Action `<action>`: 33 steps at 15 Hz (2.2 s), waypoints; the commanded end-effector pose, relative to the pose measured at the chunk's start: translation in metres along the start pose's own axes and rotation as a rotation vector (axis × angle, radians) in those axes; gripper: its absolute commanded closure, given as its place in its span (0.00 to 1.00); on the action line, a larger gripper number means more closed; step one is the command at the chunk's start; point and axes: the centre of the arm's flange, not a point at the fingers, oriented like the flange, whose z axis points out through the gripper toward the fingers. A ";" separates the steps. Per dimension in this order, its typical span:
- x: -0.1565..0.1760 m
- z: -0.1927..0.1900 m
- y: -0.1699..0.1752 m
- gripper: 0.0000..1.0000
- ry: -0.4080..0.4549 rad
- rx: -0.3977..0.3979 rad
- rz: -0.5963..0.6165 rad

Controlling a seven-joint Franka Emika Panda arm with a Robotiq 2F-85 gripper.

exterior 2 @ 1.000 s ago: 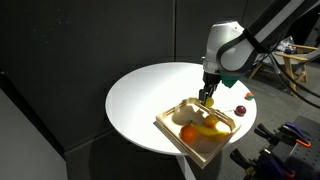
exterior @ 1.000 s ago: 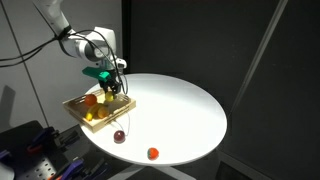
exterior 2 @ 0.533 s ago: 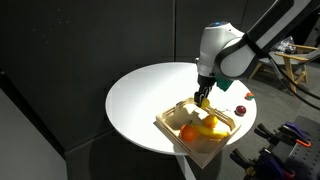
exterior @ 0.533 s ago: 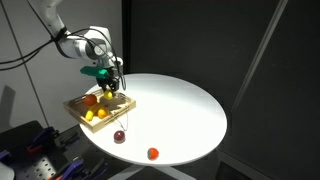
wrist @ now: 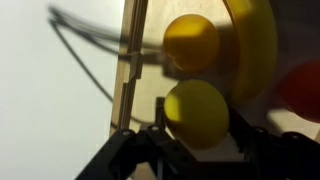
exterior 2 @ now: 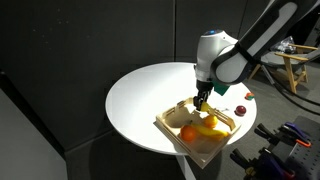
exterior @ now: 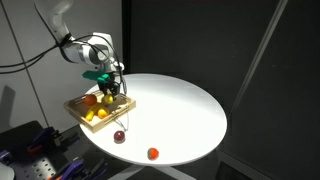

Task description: Put the lemon in the box.

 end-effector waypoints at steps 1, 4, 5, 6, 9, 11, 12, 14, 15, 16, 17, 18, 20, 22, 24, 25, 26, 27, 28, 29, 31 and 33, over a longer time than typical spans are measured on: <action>0.010 0.007 0.003 0.64 0.008 0.000 0.009; 0.011 0.009 0.004 0.13 0.007 0.000 0.012; 0.012 0.009 0.004 0.07 0.006 0.000 0.013; 0.012 0.009 0.005 0.01 0.006 0.000 0.014; 0.009 0.003 0.005 0.00 0.002 0.003 0.025; 0.004 -0.003 0.005 0.00 0.001 0.003 0.047; 0.002 -0.006 0.005 0.00 -0.002 0.010 0.058; -0.004 -0.012 0.007 0.00 -0.002 0.008 0.108; -0.005 -0.015 0.008 0.00 -0.006 0.011 0.133; -0.007 -0.020 0.009 0.00 -0.003 0.015 0.170; -0.009 -0.023 0.011 0.00 -0.002 0.018 0.201; -0.011 -0.028 0.013 0.00 -0.001 0.024 0.234; -0.016 -0.037 0.016 0.00 0.008 0.032 0.284; -0.021 -0.046 0.020 0.00 0.010 0.039 0.310; -0.028 -0.054 0.024 0.00 -0.001 0.043 0.322; -0.031 -0.059 0.026 0.00 -0.012 0.046 0.324; -0.035 -0.062 0.028 0.00 -0.021 0.049 0.329; -0.039 -0.068 0.030 0.00 -0.034 0.051 0.332; -0.042 -0.072 0.032 0.00 -0.049 0.053 0.336; -0.047 -0.076 0.034 0.00 -0.060 0.053 0.340; -0.054 -0.086 0.037 0.00 -0.082 0.049 0.343; -0.061 -0.096 0.039 0.00 -0.097 0.045 0.341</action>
